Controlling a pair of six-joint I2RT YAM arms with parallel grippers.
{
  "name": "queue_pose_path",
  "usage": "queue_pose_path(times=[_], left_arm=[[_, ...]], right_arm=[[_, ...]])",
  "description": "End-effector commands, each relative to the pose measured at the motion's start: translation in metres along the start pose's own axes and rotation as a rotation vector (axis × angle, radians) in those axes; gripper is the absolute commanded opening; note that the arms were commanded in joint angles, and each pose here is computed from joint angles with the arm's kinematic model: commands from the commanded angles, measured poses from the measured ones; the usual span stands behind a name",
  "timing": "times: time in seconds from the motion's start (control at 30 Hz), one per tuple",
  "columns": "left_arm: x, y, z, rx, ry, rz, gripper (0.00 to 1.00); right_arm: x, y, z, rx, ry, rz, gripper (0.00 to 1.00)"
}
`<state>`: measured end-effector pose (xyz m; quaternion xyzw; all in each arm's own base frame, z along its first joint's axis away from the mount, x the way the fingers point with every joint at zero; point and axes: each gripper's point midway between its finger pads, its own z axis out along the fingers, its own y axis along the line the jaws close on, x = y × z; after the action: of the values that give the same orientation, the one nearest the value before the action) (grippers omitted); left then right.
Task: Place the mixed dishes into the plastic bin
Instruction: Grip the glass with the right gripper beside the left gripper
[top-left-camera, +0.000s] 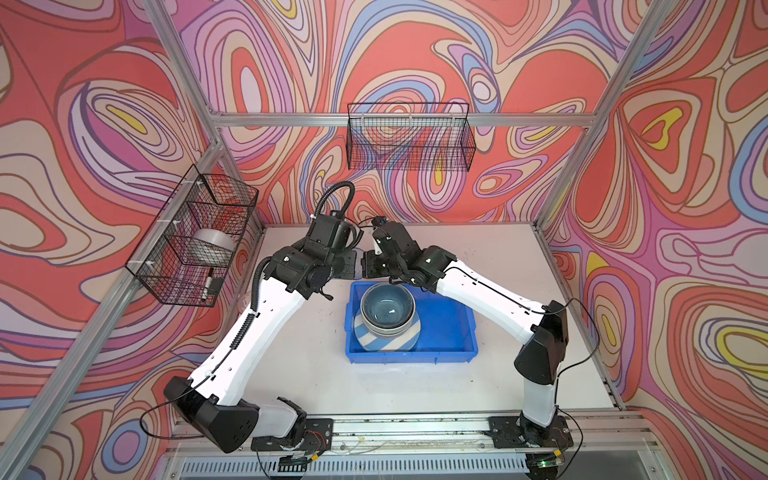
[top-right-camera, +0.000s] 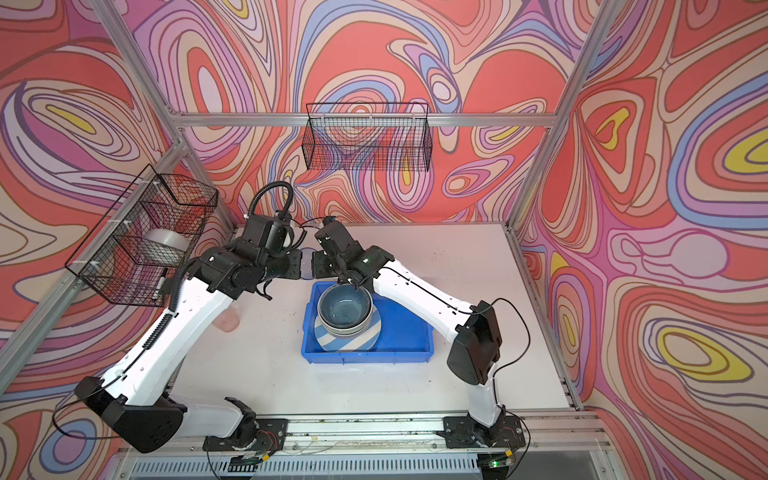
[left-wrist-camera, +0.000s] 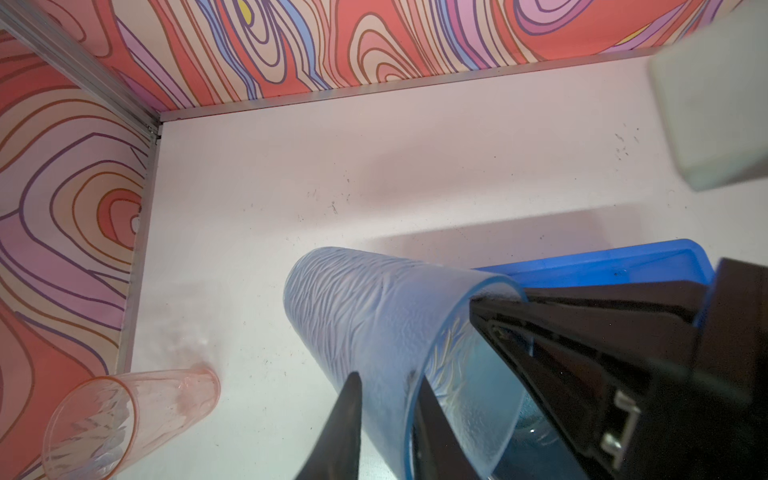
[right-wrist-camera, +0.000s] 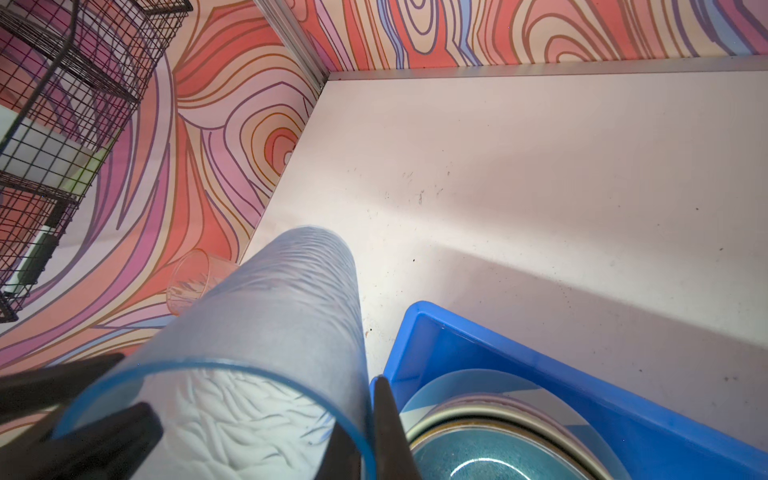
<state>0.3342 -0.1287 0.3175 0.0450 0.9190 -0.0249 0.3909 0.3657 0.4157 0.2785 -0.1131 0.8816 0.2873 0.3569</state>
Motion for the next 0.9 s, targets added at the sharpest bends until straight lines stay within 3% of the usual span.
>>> queue_pose_path(times=[0.0, 0.23, 0.5, 0.7, 0.87], left_arm=[[0.003, -0.006, -0.022, 0.085, -0.003, -0.02, 0.28], [0.011, -0.031, -0.044, 0.267, 0.032, -0.054, 0.32], [0.029, -0.033, -0.065, 0.331, 0.066, -0.07, 0.32], [0.048, -0.017, -0.073, 0.283, 0.063, -0.089, 0.35], [0.073, 0.008, -0.064, 0.151, 0.115, -0.085, 0.36]], right_arm=[[-0.026, 0.008, -0.034, -0.033, -0.092, -0.011, 0.0], [-0.027, 0.002, -0.047, -0.01, -0.108, -0.029, 0.0], [-0.034, -0.023, -0.067, 0.063, -0.116, -0.027, 0.0], [-0.037, -0.059, -0.098, 0.156, -0.119, -0.021, 0.0], [-0.026, -0.103, -0.137, 0.311, -0.087, -0.029, 0.0]])
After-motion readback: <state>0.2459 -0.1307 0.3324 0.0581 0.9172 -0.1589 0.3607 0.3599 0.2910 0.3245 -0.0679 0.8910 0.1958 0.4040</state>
